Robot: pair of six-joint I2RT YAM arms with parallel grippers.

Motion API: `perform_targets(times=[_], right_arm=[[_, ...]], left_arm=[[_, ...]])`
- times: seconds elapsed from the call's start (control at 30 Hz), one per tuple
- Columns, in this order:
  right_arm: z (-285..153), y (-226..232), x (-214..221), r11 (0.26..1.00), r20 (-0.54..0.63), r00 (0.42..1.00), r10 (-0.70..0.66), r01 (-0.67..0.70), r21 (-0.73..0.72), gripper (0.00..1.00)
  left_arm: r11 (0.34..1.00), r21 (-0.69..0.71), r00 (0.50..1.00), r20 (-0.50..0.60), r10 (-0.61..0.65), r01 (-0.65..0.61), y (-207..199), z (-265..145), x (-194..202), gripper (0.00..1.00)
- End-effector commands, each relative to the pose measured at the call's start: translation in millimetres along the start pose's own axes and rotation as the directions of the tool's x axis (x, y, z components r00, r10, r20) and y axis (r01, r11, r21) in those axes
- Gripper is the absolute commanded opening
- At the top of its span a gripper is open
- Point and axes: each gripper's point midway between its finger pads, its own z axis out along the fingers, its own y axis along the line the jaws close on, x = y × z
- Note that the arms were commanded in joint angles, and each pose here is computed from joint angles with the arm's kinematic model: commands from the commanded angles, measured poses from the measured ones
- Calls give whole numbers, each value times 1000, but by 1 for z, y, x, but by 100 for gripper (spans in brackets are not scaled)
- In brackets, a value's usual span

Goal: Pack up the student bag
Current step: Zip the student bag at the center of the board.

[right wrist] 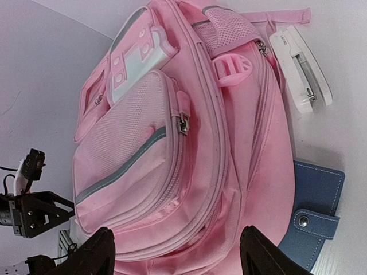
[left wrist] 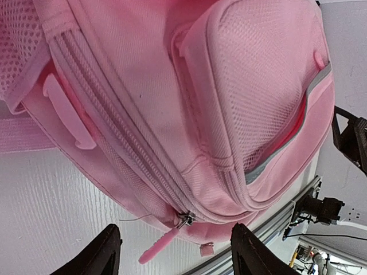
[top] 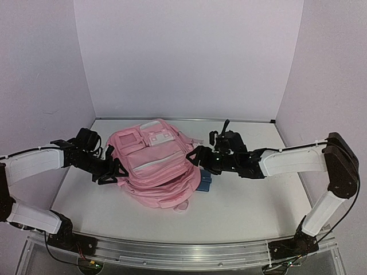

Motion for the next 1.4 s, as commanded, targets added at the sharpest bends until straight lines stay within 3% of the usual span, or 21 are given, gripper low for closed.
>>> perform_targets(times=[0.0,0.13,0.3,0.63,1.03,1.23,1.37], right_arm=[[8,20,-8,998,3,1000,8,-8,-60,74],[10,24,-8,997,-4,1000,8,-8,-71,74],[10,27,-7,996,-19,1000,18,-20,-85,73],[24,24,-3,996,-40,998,52,-55,-73,72],[46,3,2,997,-34,996,76,-76,4,62],[53,-2,9,997,-57,995,77,-76,14,52],[56,-1,9,997,-60,995,77,-76,10,47]], left_arm=[[998,64,999,-48,1,3,-6,1,12,66],[998,64,997,-72,3,2,-2,9,15,64],[999,51,994,-108,2,4,2,19,15,31],[998,70,992,-129,2,7,-1,17,19,9],[996,93,992,-129,3,9,-9,7,23,1],[997,82,991,-133,5,6,-8,5,25,3],[998,68,990,-139,-2,12,-5,5,27,11]])
